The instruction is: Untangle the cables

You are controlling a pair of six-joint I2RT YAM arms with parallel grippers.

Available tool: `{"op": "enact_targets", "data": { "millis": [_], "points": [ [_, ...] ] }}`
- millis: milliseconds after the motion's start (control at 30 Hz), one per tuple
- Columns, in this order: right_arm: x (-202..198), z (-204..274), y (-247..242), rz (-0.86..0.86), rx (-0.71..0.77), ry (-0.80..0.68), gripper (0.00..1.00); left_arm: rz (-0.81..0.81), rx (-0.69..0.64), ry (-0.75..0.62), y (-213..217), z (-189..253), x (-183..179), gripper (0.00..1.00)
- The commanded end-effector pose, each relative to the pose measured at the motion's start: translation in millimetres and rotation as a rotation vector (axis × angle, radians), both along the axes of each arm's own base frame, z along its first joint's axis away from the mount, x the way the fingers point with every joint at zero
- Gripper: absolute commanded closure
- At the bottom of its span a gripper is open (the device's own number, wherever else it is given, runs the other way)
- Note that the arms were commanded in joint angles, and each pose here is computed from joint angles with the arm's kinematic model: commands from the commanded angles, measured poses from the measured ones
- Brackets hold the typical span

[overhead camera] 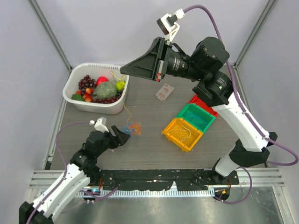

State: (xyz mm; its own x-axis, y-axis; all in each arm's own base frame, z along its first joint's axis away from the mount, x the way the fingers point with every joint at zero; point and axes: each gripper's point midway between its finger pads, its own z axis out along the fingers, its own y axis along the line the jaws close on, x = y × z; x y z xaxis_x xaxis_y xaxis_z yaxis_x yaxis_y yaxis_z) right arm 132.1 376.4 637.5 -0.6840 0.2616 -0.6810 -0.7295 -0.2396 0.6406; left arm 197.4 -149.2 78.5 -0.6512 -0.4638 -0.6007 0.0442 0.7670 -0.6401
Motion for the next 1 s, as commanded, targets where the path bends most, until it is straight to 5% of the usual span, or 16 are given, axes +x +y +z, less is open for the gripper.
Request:
{"op": "enact_targets", "data": {
  "millis": [0, 333, 700, 967],
  "points": [
    [13.2, -35.4, -2.7, -0.097, -0.084, 0.003, 0.99, -0.055, -0.137, -0.111, -7.9, 61.3, -15.1, 0.23],
    [19.9, -44.6, -2.5, -0.129, -0.099, 0.046, 0.99, -0.21, -0.243, -0.48, -12.6, 165.3, -41.2, 0.15],
    [17.6, -23.5, 4.3, -0.059, -0.01, 0.107, 0.99, -0.546, -0.066, -0.618, -61.4, 190.0, -21.2, 0.18],
    [18.5, -13.9, 6.1, -0.043, 0.026, 0.123, 0.99, -0.504, -0.049, -0.636, -62.0, 188.1, -6.7, 0.24]
  ]
}}
